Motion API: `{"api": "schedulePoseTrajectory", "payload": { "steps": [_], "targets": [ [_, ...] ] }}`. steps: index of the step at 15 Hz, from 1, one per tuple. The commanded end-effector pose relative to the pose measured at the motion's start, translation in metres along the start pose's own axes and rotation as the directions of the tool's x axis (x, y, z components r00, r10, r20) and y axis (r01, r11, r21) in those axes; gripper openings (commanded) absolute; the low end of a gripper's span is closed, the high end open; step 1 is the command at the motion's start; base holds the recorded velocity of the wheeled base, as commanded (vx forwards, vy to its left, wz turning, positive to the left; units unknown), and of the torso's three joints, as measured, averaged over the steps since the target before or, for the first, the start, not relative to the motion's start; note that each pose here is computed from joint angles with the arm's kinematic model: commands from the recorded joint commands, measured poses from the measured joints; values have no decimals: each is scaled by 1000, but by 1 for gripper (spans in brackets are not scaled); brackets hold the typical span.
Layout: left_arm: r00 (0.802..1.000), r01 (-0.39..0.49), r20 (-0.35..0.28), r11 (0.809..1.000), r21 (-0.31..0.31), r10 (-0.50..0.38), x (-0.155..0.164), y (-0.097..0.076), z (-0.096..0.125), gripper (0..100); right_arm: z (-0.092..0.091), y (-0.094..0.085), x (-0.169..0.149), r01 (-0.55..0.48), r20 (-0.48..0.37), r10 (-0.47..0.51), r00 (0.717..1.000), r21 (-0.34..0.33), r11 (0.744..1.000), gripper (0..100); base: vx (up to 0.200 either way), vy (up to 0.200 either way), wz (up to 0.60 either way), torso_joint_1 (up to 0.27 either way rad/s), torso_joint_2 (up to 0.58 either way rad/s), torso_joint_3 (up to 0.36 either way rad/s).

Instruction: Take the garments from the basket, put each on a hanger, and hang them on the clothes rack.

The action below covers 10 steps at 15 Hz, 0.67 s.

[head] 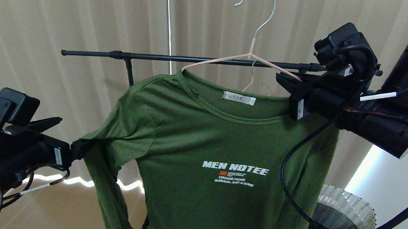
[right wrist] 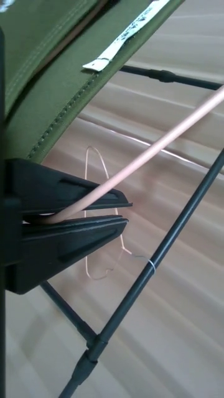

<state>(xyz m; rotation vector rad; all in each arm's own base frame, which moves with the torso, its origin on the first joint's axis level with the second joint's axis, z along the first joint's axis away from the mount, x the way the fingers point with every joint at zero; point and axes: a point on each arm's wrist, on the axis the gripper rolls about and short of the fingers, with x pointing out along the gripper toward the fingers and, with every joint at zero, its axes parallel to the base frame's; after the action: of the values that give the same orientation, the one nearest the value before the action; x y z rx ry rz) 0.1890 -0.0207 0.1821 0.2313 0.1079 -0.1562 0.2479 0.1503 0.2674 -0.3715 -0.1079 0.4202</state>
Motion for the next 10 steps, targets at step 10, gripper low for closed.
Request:
{"api": "schedulePoseTrajectory", "payload": {
  "steps": [10],
  "targets": [
    [976, 202, 103, 975, -88, -193, -38, -6, -1, 100, -12, -6, 3, 117, -169, -121, 978, -34, 993, 0, 0, 0, 0, 0, 0, 0]
  ]
}}
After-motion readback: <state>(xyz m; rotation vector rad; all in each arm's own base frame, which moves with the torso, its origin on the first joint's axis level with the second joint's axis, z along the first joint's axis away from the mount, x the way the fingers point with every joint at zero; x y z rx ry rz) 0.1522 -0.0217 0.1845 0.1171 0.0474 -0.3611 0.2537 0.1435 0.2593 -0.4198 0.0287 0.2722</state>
